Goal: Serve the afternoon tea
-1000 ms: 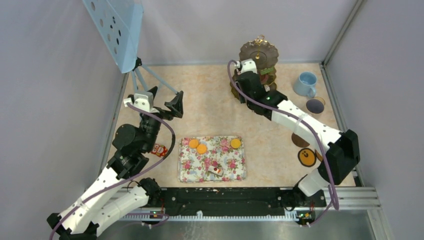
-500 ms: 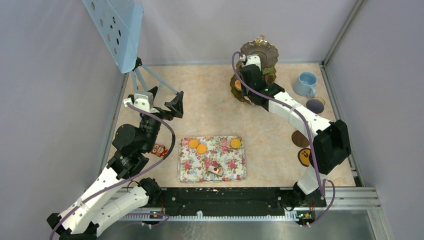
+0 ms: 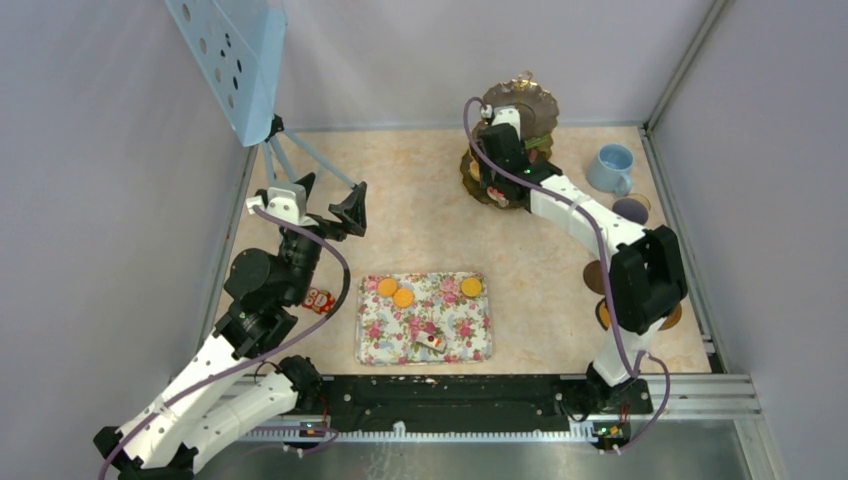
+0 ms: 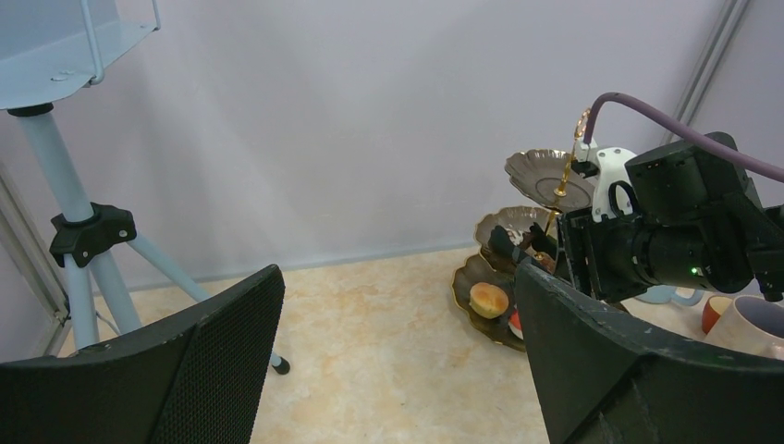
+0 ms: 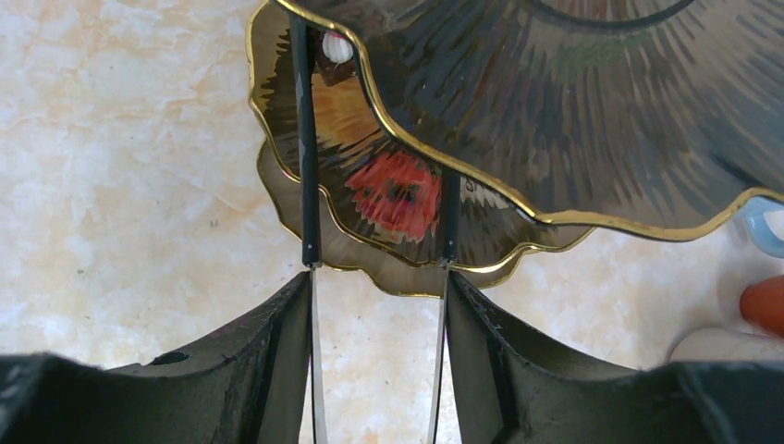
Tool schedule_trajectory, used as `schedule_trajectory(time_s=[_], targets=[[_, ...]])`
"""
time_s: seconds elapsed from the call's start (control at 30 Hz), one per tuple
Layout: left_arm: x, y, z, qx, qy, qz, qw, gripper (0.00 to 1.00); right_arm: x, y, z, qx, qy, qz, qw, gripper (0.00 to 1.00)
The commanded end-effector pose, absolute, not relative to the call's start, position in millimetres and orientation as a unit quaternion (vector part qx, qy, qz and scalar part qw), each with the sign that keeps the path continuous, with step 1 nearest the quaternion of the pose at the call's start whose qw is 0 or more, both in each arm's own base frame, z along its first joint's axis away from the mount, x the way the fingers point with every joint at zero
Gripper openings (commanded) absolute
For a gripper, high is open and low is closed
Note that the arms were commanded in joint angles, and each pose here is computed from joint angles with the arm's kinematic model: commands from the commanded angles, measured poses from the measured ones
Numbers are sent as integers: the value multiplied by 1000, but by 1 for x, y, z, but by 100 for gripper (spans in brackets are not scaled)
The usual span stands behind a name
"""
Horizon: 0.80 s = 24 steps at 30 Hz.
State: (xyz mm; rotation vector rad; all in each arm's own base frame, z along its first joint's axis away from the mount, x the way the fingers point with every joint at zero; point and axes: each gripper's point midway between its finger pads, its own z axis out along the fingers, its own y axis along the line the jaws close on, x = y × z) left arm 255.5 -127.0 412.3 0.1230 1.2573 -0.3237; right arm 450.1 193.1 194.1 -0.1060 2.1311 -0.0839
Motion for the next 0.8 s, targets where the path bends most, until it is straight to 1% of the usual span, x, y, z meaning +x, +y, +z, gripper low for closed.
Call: schedule_trajectory(time_s=[0.0,0.2,0.63,0.77], targets=[[251,-126,424,50,569,-164,804,99,463,201,240,-23,846,5,532,51],[251,-127,424,52,569,-166,804,99,455,197,248,-28,843,8,537,53],[252,-128,423,54,571,-167,802,99,430,187,256,-43,846,17,530,53],[253,-128,422,54,572,-166,802,99,403,200,259,-88,845,70,522,50]])
